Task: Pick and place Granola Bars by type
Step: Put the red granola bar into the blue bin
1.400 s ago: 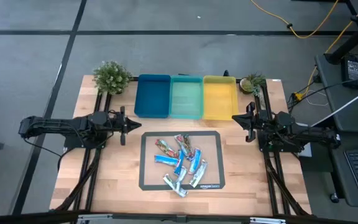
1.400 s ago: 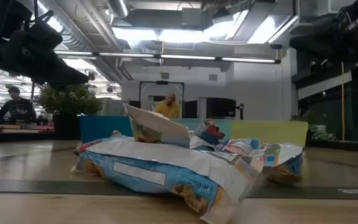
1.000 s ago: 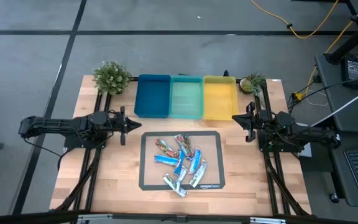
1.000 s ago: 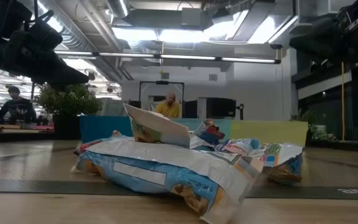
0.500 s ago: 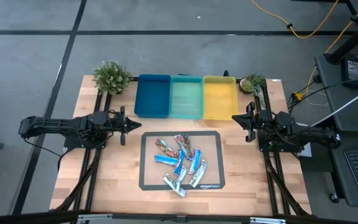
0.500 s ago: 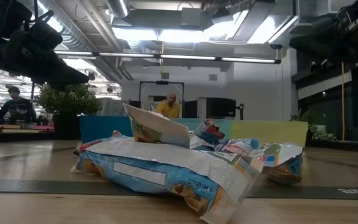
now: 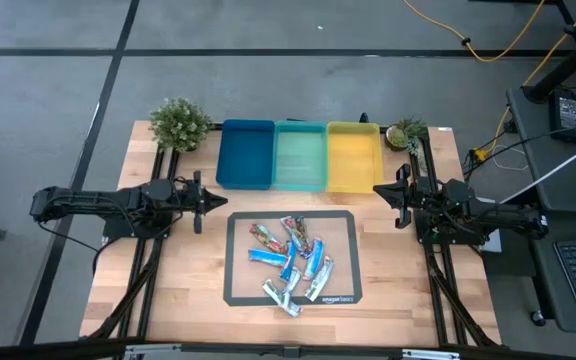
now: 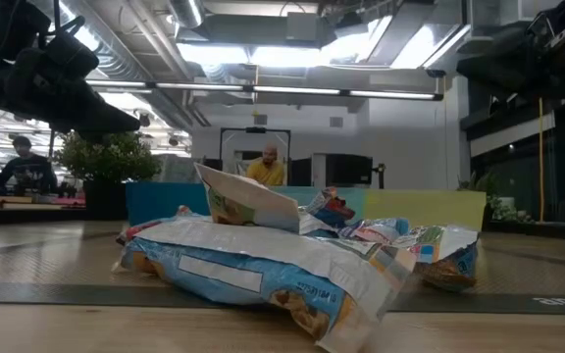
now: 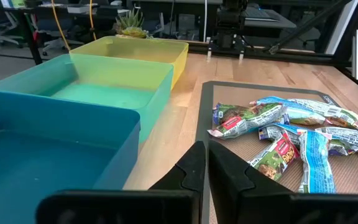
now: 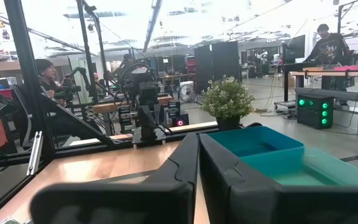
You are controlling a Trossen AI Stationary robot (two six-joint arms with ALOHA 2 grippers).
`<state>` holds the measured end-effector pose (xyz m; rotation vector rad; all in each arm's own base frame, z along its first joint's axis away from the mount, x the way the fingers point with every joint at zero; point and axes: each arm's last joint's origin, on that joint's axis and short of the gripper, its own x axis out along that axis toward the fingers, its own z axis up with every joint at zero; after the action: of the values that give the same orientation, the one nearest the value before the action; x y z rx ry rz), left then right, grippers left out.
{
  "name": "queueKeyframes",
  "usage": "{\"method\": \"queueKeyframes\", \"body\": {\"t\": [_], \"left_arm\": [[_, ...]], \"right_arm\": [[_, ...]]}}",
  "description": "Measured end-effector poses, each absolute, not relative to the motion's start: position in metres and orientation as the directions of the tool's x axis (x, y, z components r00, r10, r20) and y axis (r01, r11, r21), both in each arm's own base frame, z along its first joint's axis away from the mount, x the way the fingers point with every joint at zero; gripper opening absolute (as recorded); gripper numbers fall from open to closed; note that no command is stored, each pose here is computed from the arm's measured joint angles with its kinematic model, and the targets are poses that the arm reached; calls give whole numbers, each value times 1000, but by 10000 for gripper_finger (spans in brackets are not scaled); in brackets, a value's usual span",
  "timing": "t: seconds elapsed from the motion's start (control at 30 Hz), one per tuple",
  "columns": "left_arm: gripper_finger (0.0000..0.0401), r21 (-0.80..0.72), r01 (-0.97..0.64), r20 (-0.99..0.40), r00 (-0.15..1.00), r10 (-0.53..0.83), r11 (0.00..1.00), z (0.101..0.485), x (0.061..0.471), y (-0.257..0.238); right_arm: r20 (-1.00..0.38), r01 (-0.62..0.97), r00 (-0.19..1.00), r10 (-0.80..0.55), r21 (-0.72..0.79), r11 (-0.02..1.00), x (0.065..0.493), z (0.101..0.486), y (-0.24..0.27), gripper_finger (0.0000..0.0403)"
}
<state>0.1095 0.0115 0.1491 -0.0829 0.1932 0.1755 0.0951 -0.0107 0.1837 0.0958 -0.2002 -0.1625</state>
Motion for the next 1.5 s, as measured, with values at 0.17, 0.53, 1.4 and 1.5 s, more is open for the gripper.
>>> {"method": "queueKeyframes", "body": {"t": [0.17, 0.53, 1.4, 1.5], "left_arm": [[8, -65, -181, -198, 966, 165, 981, 149, 110, 11], [10, -65, -181, -198, 966, 165, 981, 149, 110, 12], [6, -77, -271, -34, 963, 269, 960, 165, 111, 15], [6, -128, -259, 91, 958, 271, 957, 177, 110, 15]], "right_arm": [[190, 151, 967, -170, 111, 982, 95, 184, -11, 19], [190, 151, 967, -170, 111, 982, 95, 184, -11, 19], [361, 87, 914, -184, 269, 959, 90, 200, -11, 19], [436, 93, 873, -219, 293, 952, 87, 208, -12, 19]]}}
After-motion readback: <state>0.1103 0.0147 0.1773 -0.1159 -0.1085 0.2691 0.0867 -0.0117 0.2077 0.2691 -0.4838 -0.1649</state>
